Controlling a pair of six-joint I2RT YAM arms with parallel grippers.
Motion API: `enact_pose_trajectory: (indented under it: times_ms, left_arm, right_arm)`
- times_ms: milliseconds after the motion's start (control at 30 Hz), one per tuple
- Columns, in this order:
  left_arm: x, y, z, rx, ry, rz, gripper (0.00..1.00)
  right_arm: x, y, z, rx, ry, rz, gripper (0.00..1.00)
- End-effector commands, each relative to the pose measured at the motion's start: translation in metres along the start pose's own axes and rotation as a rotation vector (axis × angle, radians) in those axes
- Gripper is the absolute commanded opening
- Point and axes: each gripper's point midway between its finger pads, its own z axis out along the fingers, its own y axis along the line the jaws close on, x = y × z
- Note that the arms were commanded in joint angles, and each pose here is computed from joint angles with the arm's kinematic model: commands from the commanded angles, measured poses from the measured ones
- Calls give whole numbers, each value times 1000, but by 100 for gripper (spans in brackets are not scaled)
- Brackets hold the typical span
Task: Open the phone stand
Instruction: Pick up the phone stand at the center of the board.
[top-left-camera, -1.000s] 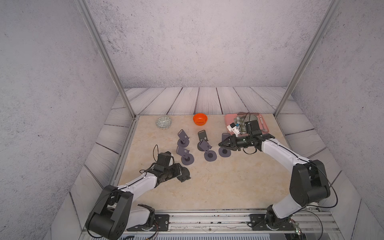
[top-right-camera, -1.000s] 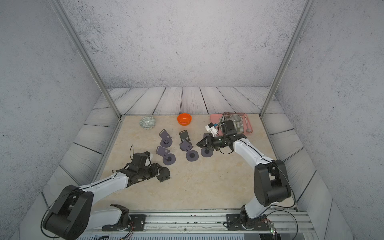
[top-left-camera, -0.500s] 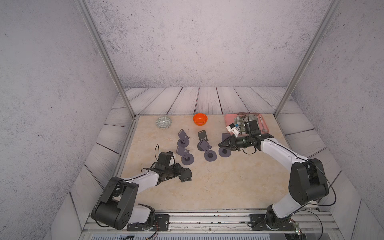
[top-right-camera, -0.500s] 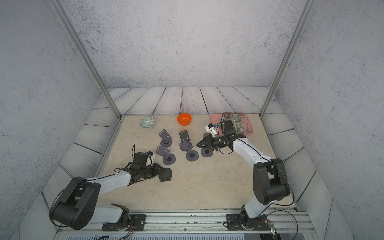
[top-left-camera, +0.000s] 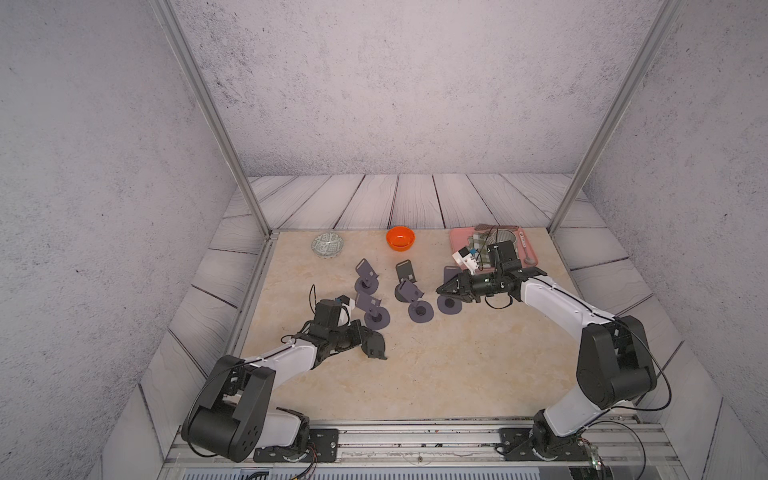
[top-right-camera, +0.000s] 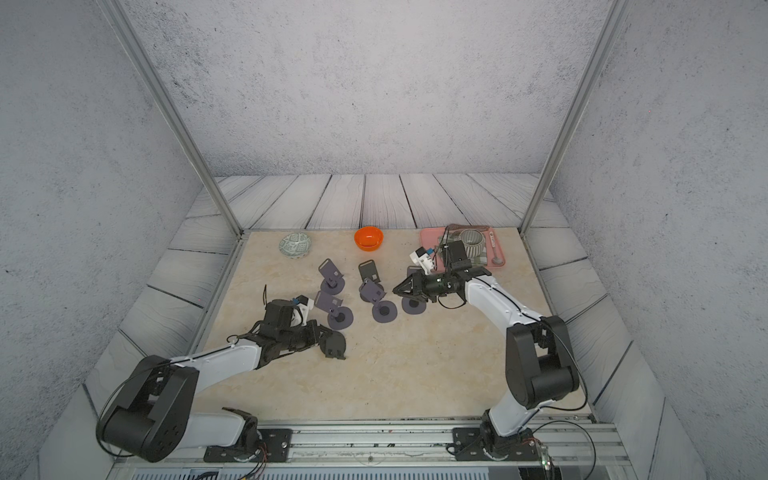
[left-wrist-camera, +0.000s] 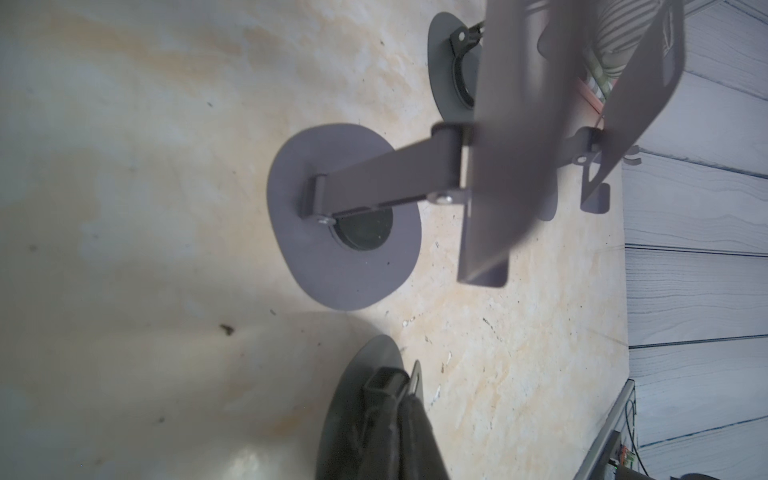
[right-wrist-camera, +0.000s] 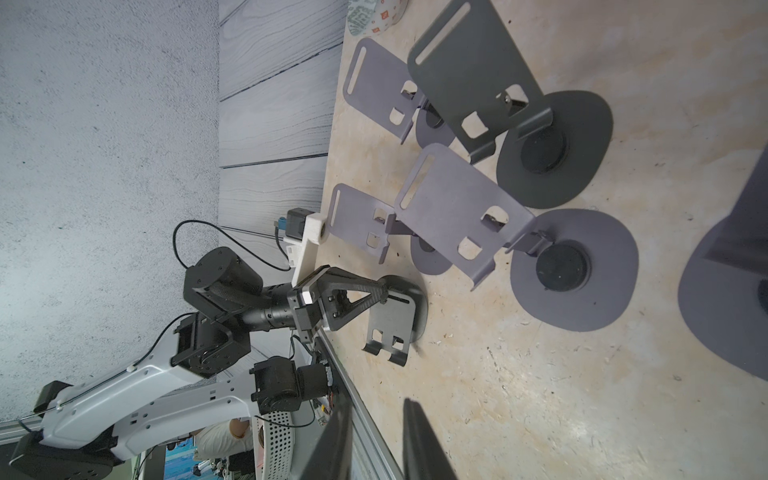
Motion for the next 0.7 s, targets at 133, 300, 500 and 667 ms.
enact_pose_trajectory:
  times_ms: [133,300,500,667]
  left_arm:
    - [32,4,-35,-79,82,-111,0]
    - [36,-24,-43,44,126,-157,0]
    - [-14,-111,-71,394,6,-106,0]
    - [-50,-187,-112,649,-34,28,0]
  right_arm:
    - [2,14,-7,-13,-6,-43,25]
    - [6,17,-8,-17,-2,-50,25]
    - [21,33,-11,-20,-2,-97,26]
    - [37,64,0,-125,4,-98,28]
